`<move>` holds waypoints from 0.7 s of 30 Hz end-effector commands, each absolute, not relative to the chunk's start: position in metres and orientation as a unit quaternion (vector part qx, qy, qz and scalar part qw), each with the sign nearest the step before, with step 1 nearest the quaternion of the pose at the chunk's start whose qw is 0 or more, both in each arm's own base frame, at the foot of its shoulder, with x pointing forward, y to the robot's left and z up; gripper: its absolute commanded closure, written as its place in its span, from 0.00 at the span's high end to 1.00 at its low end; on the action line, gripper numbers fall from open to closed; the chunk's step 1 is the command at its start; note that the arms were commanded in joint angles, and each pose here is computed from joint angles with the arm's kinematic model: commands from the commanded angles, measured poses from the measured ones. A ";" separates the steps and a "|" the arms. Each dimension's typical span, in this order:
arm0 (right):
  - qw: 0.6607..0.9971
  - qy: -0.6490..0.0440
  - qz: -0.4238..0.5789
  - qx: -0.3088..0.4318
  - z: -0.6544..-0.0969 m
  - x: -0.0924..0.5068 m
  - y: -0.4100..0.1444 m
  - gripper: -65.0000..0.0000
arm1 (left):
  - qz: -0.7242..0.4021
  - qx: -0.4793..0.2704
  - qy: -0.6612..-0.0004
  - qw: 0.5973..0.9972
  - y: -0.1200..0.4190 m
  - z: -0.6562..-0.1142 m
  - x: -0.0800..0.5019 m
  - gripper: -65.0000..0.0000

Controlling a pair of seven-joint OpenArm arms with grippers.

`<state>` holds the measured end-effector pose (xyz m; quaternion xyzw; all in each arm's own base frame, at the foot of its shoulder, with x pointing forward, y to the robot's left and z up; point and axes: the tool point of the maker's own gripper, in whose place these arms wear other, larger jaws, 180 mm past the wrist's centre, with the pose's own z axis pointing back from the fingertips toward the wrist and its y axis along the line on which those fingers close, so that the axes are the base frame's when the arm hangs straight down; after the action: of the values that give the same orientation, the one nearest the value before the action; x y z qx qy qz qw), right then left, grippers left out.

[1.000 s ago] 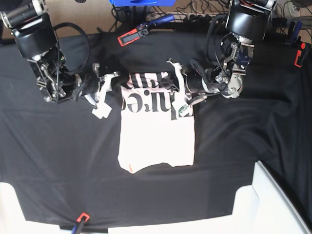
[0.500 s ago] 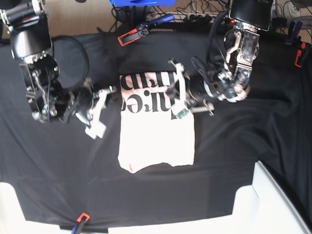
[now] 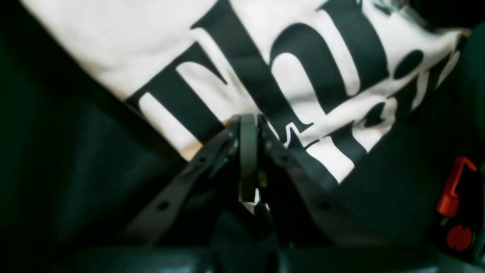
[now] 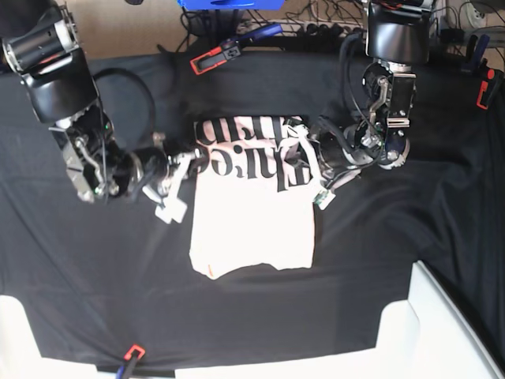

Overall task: Fold the T-shirt properly
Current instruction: 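Open both grippers and lift them away from the folded shirt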

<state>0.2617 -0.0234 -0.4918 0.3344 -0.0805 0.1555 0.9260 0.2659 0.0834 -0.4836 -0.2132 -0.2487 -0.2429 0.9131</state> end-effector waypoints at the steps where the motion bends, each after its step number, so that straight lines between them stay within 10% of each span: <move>1: 0.920 -0.086 0.173 0.339 -0.490 0.264 -0.019 0.00 | -0.239 -0.215 -0.255 0.912 0.087 -0.481 0.271 0.00; 11: 0.908 -0.104 0.218 0.344 -0.496 0.256 -0.027 0.00 | -0.234 -0.204 -0.264 0.913 0.105 -0.480 0.277 0.00; 21: 0.884 -0.198 0.333 0.261 -0.454 0.289 -0.033 0.00 | -0.243 -0.177 -0.407 0.863 0.095 -0.390 0.332 0.00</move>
<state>0.2792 -0.0337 -0.4644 0.2517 -0.1809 0.3363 0.8893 0.3239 0.0939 -0.4007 -0.1771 -0.3889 -0.2409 0.8714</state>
